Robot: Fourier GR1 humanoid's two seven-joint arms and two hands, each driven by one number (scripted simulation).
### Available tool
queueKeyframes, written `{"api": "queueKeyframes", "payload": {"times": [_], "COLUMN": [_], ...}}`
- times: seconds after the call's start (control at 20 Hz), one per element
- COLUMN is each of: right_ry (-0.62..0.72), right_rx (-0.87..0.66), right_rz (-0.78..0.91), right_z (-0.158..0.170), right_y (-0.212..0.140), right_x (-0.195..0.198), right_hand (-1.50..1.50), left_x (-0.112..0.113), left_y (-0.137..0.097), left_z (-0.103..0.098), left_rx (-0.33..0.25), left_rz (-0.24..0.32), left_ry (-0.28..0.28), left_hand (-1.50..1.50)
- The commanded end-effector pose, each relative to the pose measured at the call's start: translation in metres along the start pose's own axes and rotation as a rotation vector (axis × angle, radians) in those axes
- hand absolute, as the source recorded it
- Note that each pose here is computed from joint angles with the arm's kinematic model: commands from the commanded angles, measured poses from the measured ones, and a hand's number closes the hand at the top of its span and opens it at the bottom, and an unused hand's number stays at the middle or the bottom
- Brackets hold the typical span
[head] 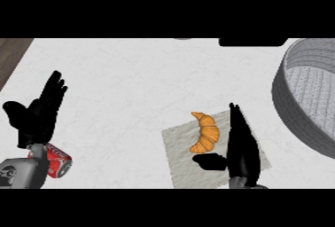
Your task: Pick the croissant from the placemat and place it in the basket
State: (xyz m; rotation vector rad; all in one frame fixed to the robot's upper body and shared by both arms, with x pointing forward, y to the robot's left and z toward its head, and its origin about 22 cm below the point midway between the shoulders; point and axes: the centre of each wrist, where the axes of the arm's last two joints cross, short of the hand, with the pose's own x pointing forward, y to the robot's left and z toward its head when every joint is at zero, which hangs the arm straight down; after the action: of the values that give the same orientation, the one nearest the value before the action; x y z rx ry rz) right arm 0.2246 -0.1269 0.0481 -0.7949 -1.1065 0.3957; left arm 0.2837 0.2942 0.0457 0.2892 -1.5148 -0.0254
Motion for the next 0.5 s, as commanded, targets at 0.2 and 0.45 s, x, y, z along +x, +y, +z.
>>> {"api": "queueKeyframes", "payload": {"times": [0.2,0.45], "right_ry": [0.037,0.071], "right_rx": [0.006,0.004], "right_rz": [0.01,0.057], "right_z": [-0.008,-0.018], "right_y": [0.017,0.037], "right_x": [-0.008,-0.008], "right_hand": [-1.5,-1.5], "left_x": [-0.001,0.002], "left_y": [0.005,-0.007], "left_z": [-0.005,0.001], "left_rx": [0.0,0.004], "left_rz": [-0.001,-0.002], "left_ry": [-0.003,-0.008], "left_hand": [0.0,0.0]}}
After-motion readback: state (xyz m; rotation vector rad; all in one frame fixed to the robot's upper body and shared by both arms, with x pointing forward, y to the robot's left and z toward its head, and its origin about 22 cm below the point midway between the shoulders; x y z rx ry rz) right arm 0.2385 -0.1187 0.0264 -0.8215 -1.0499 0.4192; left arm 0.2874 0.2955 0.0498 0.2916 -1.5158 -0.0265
